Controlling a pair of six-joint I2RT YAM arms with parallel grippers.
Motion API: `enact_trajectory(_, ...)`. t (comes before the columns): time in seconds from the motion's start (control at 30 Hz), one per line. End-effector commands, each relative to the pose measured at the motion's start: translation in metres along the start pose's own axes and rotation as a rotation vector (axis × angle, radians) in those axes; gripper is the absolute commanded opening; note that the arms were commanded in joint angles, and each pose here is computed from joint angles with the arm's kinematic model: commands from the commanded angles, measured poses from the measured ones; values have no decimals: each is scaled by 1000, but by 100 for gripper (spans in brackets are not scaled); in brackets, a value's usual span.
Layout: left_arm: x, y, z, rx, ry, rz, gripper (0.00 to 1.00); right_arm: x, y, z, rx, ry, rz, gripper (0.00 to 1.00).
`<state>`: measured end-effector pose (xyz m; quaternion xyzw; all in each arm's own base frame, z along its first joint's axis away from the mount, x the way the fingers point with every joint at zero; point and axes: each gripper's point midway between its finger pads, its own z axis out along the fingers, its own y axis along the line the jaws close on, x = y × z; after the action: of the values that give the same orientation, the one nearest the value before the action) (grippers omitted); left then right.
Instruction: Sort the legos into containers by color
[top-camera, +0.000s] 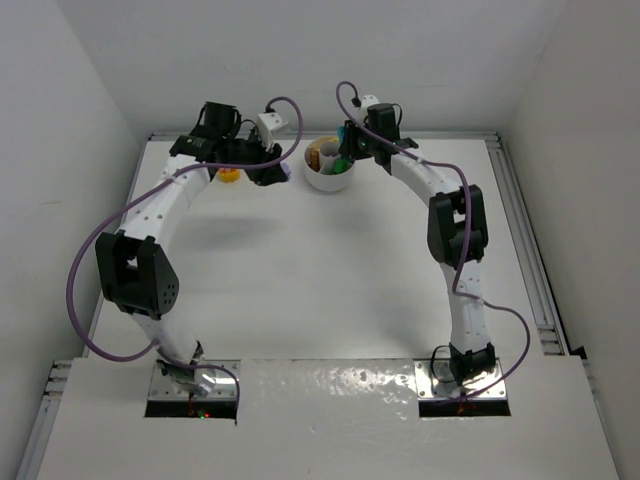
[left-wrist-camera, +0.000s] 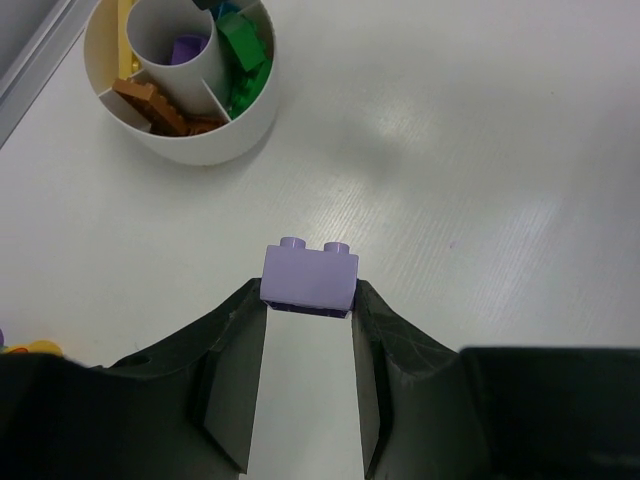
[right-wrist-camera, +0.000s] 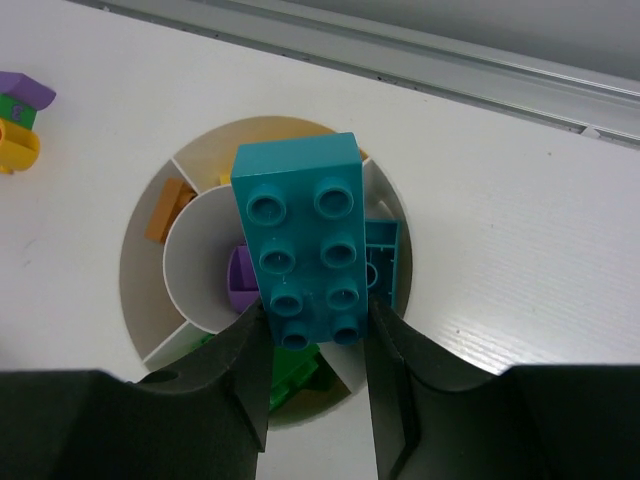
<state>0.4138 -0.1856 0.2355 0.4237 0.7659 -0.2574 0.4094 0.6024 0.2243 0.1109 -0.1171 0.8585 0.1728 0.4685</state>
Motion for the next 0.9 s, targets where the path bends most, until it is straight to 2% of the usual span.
enact_trajectory(0.0,-3,11,-2,-24,-21,3,0,-15,0,1,8,-42,-22,0)
enact_trajectory(0.4,-6,13,-3,-27,-28,7,0,-5,0,-3,1,-12,-50,0)
enact_trajectory(0.57,-5,12,-5,-29,-22,8,0,-31,2,-21,5,-55,-88,0)
enact_trajectory(0.67,-4,12,-5,-28,-21,9,0,-44,-5,-31,49,-38,-148,0)
enact_trajectory(0.77,-5,12,-6,-31,-23,10,0,-34,-19,-35,111,18,-200,0)
enact_trajectory(0.87,-6,12,-5,-28,-27,12,0,-26,-16,-29,94,24,-176,0)
